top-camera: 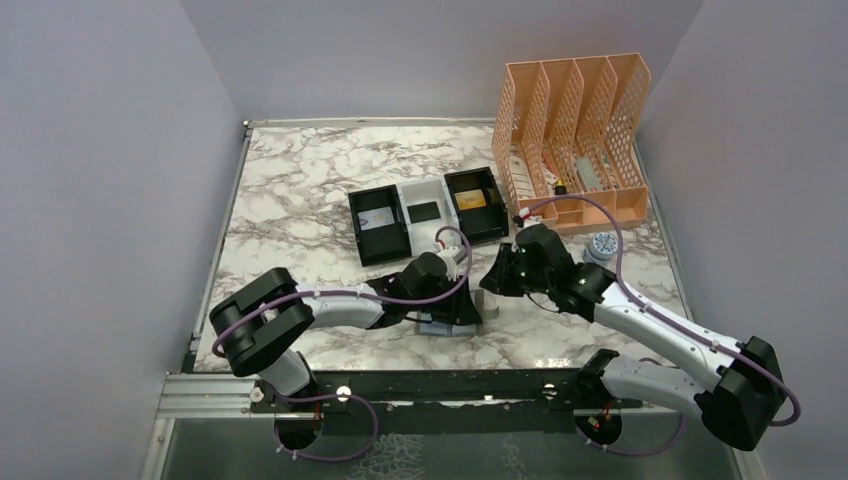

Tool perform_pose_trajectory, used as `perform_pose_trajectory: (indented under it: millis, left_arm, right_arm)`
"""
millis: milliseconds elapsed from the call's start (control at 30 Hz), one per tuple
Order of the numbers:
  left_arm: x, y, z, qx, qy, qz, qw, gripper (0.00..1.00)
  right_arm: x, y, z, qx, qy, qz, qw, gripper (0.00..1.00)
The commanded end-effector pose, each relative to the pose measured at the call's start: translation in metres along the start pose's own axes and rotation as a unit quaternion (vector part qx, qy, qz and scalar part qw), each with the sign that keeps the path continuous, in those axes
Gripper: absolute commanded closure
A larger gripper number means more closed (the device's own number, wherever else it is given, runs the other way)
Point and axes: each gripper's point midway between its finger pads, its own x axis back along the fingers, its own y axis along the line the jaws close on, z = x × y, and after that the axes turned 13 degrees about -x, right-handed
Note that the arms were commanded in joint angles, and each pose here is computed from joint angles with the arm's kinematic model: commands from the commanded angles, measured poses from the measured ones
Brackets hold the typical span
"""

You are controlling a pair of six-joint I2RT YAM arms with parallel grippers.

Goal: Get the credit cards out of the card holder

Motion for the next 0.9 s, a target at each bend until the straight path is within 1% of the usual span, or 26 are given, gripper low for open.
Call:
perform_pose_trajectory:
  millis: [0,167,267,467,633,700,733,800,867]
  left_arm:
    - [-0.004,0.003,0.016,-0.016,0.012,-0.005,1.000,0.63]
    - [-0.005,0.005,0.024,-0.023,0.018,-0.011,1.000,0.65]
    - [-0.005,0.002,0.025,-0.025,0.021,-0.004,0.999,0.64]
    - [-0.002,0.000,0.026,-0.032,0.020,0.000,0.999,0.63]
    - [0.013,-0.006,0.020,-0.039,0.007,0.001,0.999,0.62]
    - [0.025,-0.001,0.014,-0.046,-0.001,-0.031,0.998,0.59]
    - [0.031,0.007,0.015,-0.054,0.004,-0.055,0.997,0.56]
    - [0.045,0.021,0.013,-0.073,0.006,-0.101,0.992,0.52]
    - [0.057,0.036,0.010,-0.073,-0.001,-0.139,0.988,0.50]
  right_arm:
    - [-0.010,0.017,0.014,-0.004,0.038,-0.052,0.998,0.86]
    - [-0.026,0.012,0.033,-0.003,0.083,-0.050,0.995,0.91]
    - [-0.034,0.009,0.044,-0.002,0.114,-0.049,0.992,0.94]
    - [-0.050,-0.004,0.065,-0.004,0.143,-0.053,0.988,0.94]
    - [-0.071,-0.040,0.068,0.011,0.134,0.022,0.991,0.95]
    - [-0.075,-0.053,0.070,0.022,0.135,0.048,0.989,0.94]
    - [-0.076,-0.060,0.070,0.029,0.135,0.062,0.989,0.92]
    - [-0.076,-0.068,0.072,0.041,0.137,0.071,0.987,0.89]
    - [-0.076,-0.072,0.074,0.045,0.136,0.073,0.987,0.87]
